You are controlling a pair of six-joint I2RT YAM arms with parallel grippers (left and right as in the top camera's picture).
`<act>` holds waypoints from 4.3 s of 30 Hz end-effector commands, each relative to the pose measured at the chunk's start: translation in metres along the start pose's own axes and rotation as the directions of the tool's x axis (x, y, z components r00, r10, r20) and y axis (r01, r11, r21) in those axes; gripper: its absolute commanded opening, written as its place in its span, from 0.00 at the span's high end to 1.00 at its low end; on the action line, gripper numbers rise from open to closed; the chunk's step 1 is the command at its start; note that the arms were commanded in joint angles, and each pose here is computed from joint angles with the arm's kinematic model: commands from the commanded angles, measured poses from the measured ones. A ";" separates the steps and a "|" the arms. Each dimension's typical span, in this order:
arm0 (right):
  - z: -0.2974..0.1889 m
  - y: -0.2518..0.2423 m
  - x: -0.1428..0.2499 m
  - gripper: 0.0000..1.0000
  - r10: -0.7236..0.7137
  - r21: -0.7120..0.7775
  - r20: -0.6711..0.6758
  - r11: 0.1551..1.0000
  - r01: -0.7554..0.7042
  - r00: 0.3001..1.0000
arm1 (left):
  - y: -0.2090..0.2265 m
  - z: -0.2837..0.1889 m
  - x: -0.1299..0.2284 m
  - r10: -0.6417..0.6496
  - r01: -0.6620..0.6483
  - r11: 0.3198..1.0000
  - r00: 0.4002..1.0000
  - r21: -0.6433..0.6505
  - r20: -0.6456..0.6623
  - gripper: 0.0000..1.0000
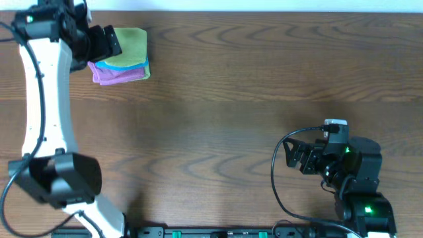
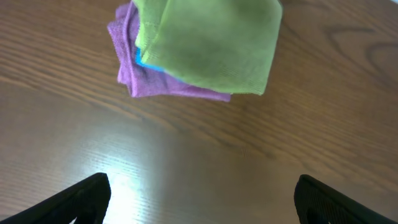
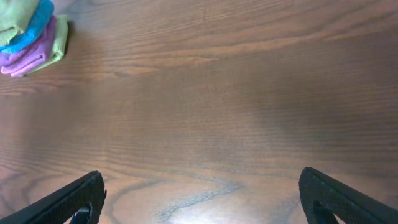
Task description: Fold the cloth
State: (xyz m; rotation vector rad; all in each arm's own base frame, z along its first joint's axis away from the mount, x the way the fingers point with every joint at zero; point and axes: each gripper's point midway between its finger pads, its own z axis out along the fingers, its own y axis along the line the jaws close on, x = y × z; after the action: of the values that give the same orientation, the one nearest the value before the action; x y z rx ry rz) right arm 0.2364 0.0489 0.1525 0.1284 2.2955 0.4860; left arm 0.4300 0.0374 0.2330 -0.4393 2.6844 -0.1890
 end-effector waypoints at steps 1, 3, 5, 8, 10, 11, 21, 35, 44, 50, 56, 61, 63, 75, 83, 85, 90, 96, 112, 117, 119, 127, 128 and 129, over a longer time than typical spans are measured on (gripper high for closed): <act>-0.001 -0.001 0.000 0.01 0.018 -0.001 0.003 1.000 -0.018 1.000 | 0.007 -0.011 0.015 0.024 -0.024 1.000 0.999 -0.019 0.031 0.04; -0.001 -0.001 0.000 0.01 0.018 -0.001 0.003 1.000 -0.018 1.000 | 0.009 -0.014 0.025 0.027 -0.026 0.999 0.998 -0.019 0.057 0.05; -0.001 -0.001 0.000 0.01 0.018 -0.001 0.003 1.000 -0.018 1.000 | 0.011 -0.017 0.034 0.030 -0.029 0.999 0.996 -0.017 0.081 0.04; -0.001 -0.001 0.000 0.01 0.018 -0.001 0.003 1.000 -0.018 1.000 | 0.014 -0.021 0.047 0.034 -0.033 0.999 0.992 -0.009 0.122 0.05; -0.001 -0.001 0.000 0.01 0.018 0.000 0.003 1.000 -0.018 1.000 | 0.016 -0.023 0.060 0.037 -0.037 0.999 0.987 -0.003 0.157 0.05; -0.001 -0.001 0.000 0.01 0.018 -0.001 0.003 1.000 -0.018 1.000 | 0.017 -0.023 0.066 0.038 -0.039 0.999 0.985 -0.001 0.169 0.05; -0.001 -0.001 0.000 0.01 0.018 -0.001 0.003 1.000 -0.018 1.000 | 0.037 -0.011 0.136 0.047 -0.051 0.999 0.954 0.007 0.297 0.05; -0.001 -0.001 0.000 0.01 0.018 -0.001 0.003 1.000 -0.018 1.000 | 0.061 0.014 0.231 0.044 -0.057 0.998 0.919 0.023 0.393 0.05; -0.001 -0.001 0.000 0.01 0.018 -0.001 0.003 1.000 -0.018 1.000 | 0.072 0.035 0.267 0.045 -0.058 0.998 0.914 0.021 0.403 0.05; -0.001 -0.001 0.000 0.01 0.018 -0.001 0.003 1.000 -0.018 1.000 | 0.076 0.037 0.282 0.118 -0.124 0.992 0.910 -0.011 0.398 0.05; -0.001 -0.001 0.000 0.01 0.018 0.000 0.003 1.000 -0.018 1.000 | 0.075 0.038 0.294 0.188 -0.191 0.981 0.907 -0.032 0.378 0.04; -0.001 -0.001 0.000 0.01 0.018 -0.001 0.003 1.000 -0.018 1.000 | 0.076 0.037 0.299 0.217 -0.215 0.975 0.902 -0.048 0.374 0.05; -0.001 -0.001 0.000 0.01 0.018 -0.001 0.003 1.000 -0.018 1.000 | 0.077 0.037 0.301 0.217 -0.215 0.975 0.901 -0.049 0.376 0.05; -0.001 -0.001 0.000 0.01 0.018 -0.001 0.003 1.000 -0.018 1.000 | 0.083 0.041 0.306 0.215 -0.204 0.976 0.896 -0.070 0.390 0.05; -0.001 -0.001 0.000 0.01 0.018 -0.001 0.003 1.000 -0.018 1.000 | 0.086 0.040 0.306 0.215 -0.197 0.977 0.895 -0.086 0.391 0.05; -0.001 -0.001 0.000 0.01 0.018 -0.001 0.003 1.000 -0.018 1.000 | 0.086 0.041 0.306 0.215 -0.197 0.977 0.895 -0.086 0.390 0.05; -0.001 -0.001 0.000 0.01 0.018 -0.001 0.003 1.000 -0.018 1.000 | 0.086 0.041 0.306 0.215 -0.197 0.977 0.895 -0.086 0.390 0.05; -0.001 -0.001 0.000 0.01 0.018 -0.001 0.003 1.000 -0.018 1.000 | 0.086 0.041 0.306 0.215 -0.197 0.977 0.895 -0.086 0.390 0.05; -0.011 -0.032 0.017 0.01 -0.119 0.172 0.006 0.978 0.116 0.993 | 0.086 0.041 0.306 0.215 -0.197 0.977 0.895 -0.086 0.390 0.05; -0.001 -0.045 0.048 0.01 -0.272 0.186 0.031 0.947 0.262 0.962 | 0.086 0.041 0.306 0.215 -0.197 0.977 0.895 -0.086 0.390 0.05; 0.005 -0.050 0.062 0.01 -0.282 0.186 0.053 0.945 0.267 0.958 | 0.086 0.041 0.306 0.215 -0.197 0.977 0.895 -0.086 0.390 0.05; 0.009 -0.054 0.068 0.01 -0.372 0.202 0.122 0.917 0.344 0.920 | 0.086 0.041 0.306 0.215 -0.197 0.977 0.895 -0.086 0.390 0.04; 0.008 -0.055 0.068 0.01 -0.374 0.209 0.123 0.915 0.344 0.919 | 0.086 0.041 0.306 0.215 -0.197 0.977 0.895 -0.086 0.390 0.05; 0.008 -0.055 0.068 0.01 -0.375 0.213 0.125 0.914 0.344 0.919 | 0.086 0.041 0.306 0.215 -0.197 0.977 0.895 -0.086 0.390 0.05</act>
State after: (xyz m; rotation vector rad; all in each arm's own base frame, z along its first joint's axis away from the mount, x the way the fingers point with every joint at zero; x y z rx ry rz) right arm 0.1980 0.0209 0.0840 -0.1252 2.1382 0.1153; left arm 0.1668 0.0097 0.0844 -0.1721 2.2469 -0.0205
